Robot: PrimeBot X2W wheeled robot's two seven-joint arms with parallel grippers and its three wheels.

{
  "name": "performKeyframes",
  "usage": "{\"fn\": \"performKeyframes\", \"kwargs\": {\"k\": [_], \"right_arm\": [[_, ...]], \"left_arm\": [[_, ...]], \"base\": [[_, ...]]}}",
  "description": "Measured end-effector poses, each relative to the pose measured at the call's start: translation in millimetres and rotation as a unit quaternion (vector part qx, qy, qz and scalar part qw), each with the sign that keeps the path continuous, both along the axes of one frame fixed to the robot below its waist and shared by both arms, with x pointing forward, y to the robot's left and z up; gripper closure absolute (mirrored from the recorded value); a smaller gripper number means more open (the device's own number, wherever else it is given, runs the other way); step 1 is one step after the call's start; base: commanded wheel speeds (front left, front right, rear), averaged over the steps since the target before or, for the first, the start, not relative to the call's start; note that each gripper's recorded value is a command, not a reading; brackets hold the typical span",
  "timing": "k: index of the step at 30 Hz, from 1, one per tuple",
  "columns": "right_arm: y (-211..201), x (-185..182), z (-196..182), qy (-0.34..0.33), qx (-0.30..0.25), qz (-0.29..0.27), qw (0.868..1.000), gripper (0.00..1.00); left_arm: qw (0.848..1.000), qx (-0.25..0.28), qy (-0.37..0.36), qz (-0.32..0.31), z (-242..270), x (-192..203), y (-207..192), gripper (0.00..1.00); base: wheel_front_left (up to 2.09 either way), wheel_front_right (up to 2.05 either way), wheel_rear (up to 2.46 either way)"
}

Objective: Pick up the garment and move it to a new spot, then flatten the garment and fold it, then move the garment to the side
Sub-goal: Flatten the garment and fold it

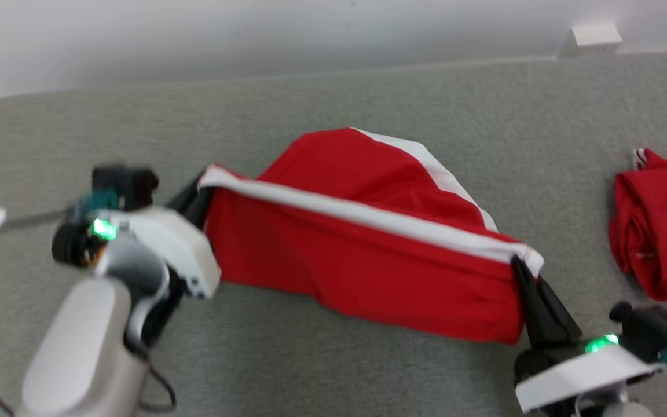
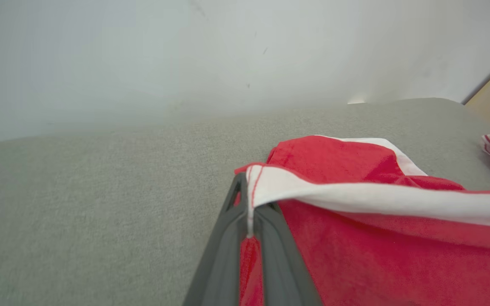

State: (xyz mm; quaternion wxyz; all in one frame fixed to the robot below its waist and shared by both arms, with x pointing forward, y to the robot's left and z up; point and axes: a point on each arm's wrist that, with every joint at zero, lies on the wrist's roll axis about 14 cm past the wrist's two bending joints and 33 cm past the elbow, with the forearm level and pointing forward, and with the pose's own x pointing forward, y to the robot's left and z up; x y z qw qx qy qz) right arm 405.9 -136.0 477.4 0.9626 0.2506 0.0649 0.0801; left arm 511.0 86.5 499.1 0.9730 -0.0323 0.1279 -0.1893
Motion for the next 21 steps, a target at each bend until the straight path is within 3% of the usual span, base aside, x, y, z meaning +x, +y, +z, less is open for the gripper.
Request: {"fn": "performKeyframes", "kwargs": {"k": [6, 15, 16, 17, 18, 19, 21], "right_arm": [[-22.6, 29.1, -3.9, -0.006, 0.025, -0.040, 0.999, 1.00], [-36.2, 42.2, -22.7, 0.010, 0.041, -0.067, 0.997, 1.00], [-35.6, 42.8, -24.8, 0.013, 0.045, -0.067, 0.997, 0.92], [-34.1, 43.4, -26.3, 0.014, 0.046, -0.065, 0.997, 0.53], [-33.6, 44.0, -28.2, 0.016, 0.044, -0.064, 0.997, 0.20], [-32.4, 44.7, -29.1, 0.017, 0.046, -0.063, 0.997, 0.00], [-30.1, 45.9, -30.3, 0.017, 0.042, -0.059, 0.997, 0.00]], "left_arm": [[0.996, 0.040, 0.033, -0.067, -15.9, 54.9, -44.8, 1.00], [0.986, 0.078, 0.086, -0.123, -55.7, 92.6, -98.5, 1.00], [0.985, 0.074, 0.087, -0.127, -58.2, 94.8, -103.5, 0.96], [0.985, 0.074, 0.090, -0.130, -62.2, 96.0, -107.7, 0.34], [0.984, 0.069, 0.094, -0.133, -66.0, 96.0, -111.7, 0.00], [0.984, 0.062, 0.092, -0.136, -67.7, 95.6, -116.9, 0.00], [0.985, 0.049, 0.091, -0.140, -70.2, 95.4, -123.0, 0.00]], "base": [[0.00, 0.00, 0.00], [0.00, 0.00, 0.00], [0.00, 0.00, 0.00], [0.00, 0.00, 0.00], [0.00, 0.00, 0.00], [0.00, 0.00, 0.00], [0.00, 0.00, 0.00]]}}
